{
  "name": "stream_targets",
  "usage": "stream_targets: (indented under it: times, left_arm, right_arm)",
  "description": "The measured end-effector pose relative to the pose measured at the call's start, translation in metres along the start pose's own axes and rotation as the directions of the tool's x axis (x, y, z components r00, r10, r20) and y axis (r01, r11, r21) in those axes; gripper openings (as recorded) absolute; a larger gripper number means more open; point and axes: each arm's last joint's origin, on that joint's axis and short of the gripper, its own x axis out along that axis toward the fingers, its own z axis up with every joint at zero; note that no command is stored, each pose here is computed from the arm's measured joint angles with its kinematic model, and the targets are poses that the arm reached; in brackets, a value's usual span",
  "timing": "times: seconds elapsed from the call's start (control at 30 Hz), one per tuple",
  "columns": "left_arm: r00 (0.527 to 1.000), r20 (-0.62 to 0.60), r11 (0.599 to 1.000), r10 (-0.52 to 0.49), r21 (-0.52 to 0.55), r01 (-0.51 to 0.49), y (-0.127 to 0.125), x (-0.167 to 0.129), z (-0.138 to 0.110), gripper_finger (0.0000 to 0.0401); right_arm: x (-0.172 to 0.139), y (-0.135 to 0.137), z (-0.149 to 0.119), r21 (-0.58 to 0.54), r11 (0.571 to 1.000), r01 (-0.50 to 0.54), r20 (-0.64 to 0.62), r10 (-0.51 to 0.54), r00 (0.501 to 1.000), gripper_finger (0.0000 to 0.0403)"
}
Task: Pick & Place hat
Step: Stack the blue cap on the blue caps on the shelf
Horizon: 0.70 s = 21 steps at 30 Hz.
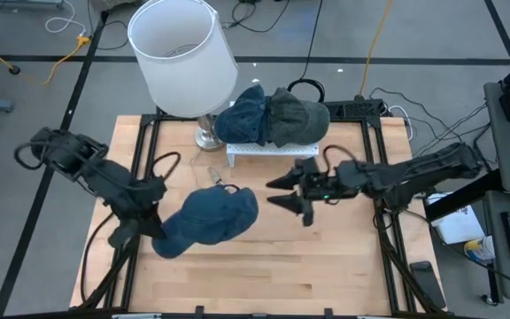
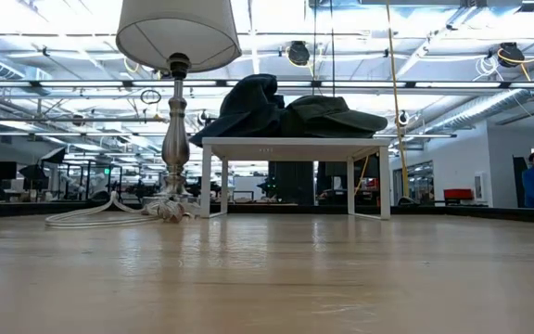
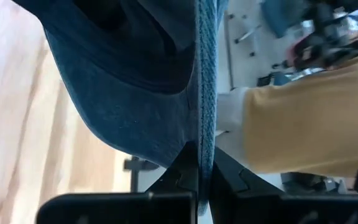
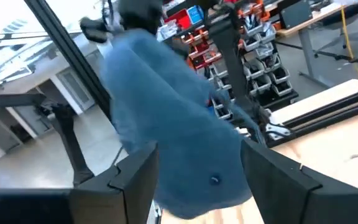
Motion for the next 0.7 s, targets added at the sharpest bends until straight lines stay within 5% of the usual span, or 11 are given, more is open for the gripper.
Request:
stream_targets:
  times: [0.23, 0.43, 0.7]
  left_arm:
    - [0.999, 0.002, 0.999, -0.036, 0.038, 0.035, 0.003, 0.006, 0.011, 0.0008]
    - [0.997, -0.048, 0.998, -0.052, 0.041, 0.054, 0.015, 0.021, 0.03, 0.0008]
    - [0.963, -0.107, 0.964, -0.247, 0.077, 0.256, 0.03, 0.047, 0.066, 0.0008]
  right_arm:
    - [0.036, -0.008, -0.022, 0.032, 0.999, -0.017, 0.041, 0.016, 0.999, 0.0221]
    - [0.05, -0.002, -0.02, 0.032, 0.984, -0.175, 0.153, 0.168, 0.974, 0.0221]
    - [0.061, 0.014, -0.006, -0.01, 0.967, -0.253, 0.109, 0.253, 0.961, 0.0221]
